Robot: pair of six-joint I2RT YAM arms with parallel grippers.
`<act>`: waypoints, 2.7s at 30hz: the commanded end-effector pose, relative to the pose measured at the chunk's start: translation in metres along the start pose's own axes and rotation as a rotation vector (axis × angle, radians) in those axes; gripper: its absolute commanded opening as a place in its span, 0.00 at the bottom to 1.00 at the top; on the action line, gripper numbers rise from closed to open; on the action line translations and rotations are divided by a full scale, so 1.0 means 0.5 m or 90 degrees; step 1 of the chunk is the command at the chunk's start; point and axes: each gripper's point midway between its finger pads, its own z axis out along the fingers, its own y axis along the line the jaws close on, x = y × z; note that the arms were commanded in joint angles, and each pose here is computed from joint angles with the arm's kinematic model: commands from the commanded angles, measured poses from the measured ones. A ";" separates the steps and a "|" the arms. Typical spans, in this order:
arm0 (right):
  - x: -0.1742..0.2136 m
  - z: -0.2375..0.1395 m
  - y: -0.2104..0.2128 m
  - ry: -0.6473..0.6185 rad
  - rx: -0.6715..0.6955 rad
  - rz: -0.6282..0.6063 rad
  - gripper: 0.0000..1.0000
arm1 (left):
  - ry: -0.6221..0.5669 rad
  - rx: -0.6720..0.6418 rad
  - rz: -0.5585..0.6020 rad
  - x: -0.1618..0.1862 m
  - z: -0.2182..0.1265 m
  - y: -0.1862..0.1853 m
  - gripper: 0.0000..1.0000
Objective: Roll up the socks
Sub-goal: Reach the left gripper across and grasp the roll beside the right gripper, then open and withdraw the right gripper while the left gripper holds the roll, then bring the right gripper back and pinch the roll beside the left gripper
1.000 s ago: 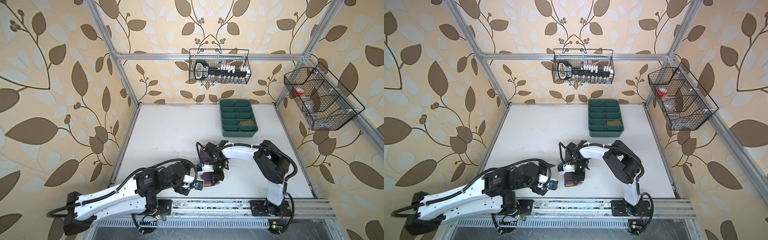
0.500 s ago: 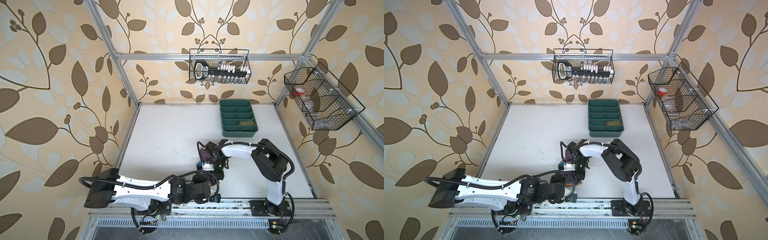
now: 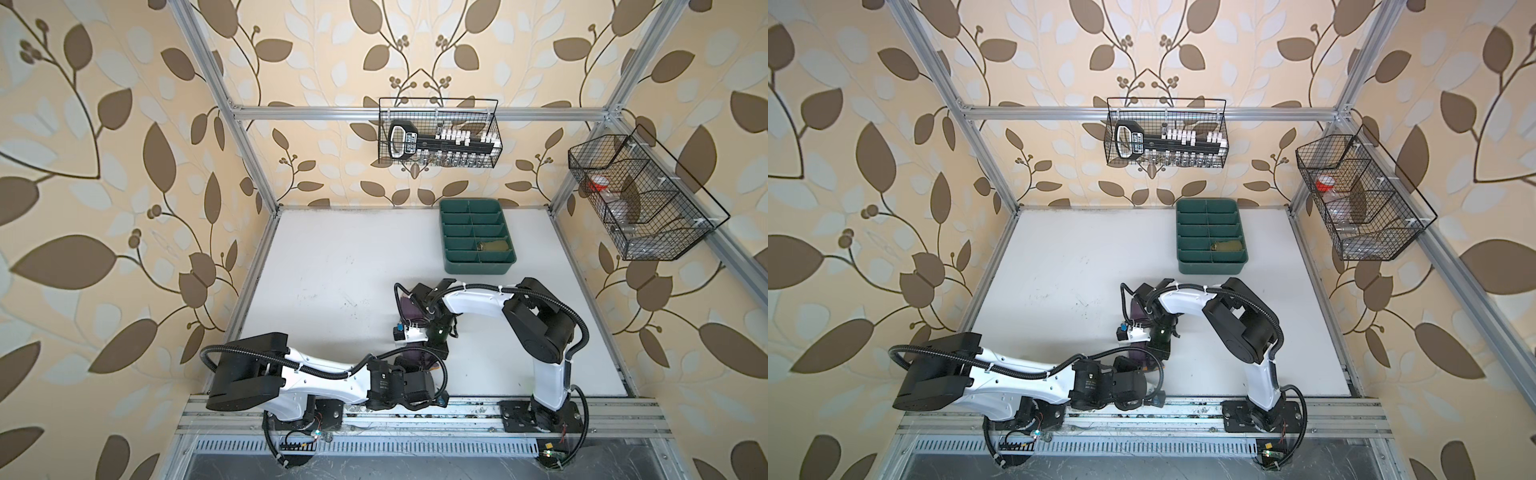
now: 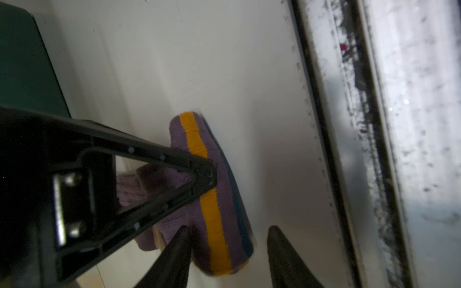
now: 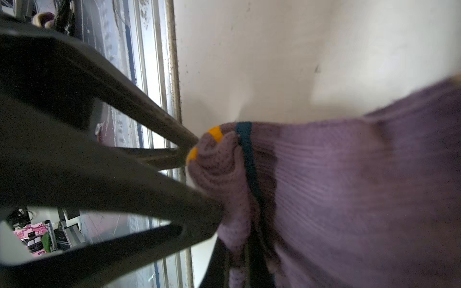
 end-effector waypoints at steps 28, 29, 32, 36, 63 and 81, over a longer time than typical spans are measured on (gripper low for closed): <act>0.023 -0.111 -0.050 -0.063 0.339 -0.126 1.00 | 0.042 0.026 0.005 0.031 0.052 -0.029 0.00; 0.027 -0.131 -0.052 -0.077 0.376 -0.128 1.00 | 0.040 0.028 0.002 0.030 0.051 -0.030 0.00; 0.050 -0.222 -0.068 -0.117 0.535 -0.119 1.00 | 0.028 0.035 0.001 0.024 0.044 -0.030 0.00; 0.085 -0.396 -0.052 -0.201 0.811 -0.089 1.00 | -0.025 0.100 0.001 0.002 0.016 -0.046 0.00; 0.131 -0.406 0.225 -0.285 0.868 -0.411 0.85 | -0.047 0.475 -0.257 -0.024 -0.006 -0.017 0.00; 0.008 -0.066 0.256 -0.208 0.772 -0.543 0.65 | -0.063 0.478 -0.310 -0.022 0.002 0.014 0.00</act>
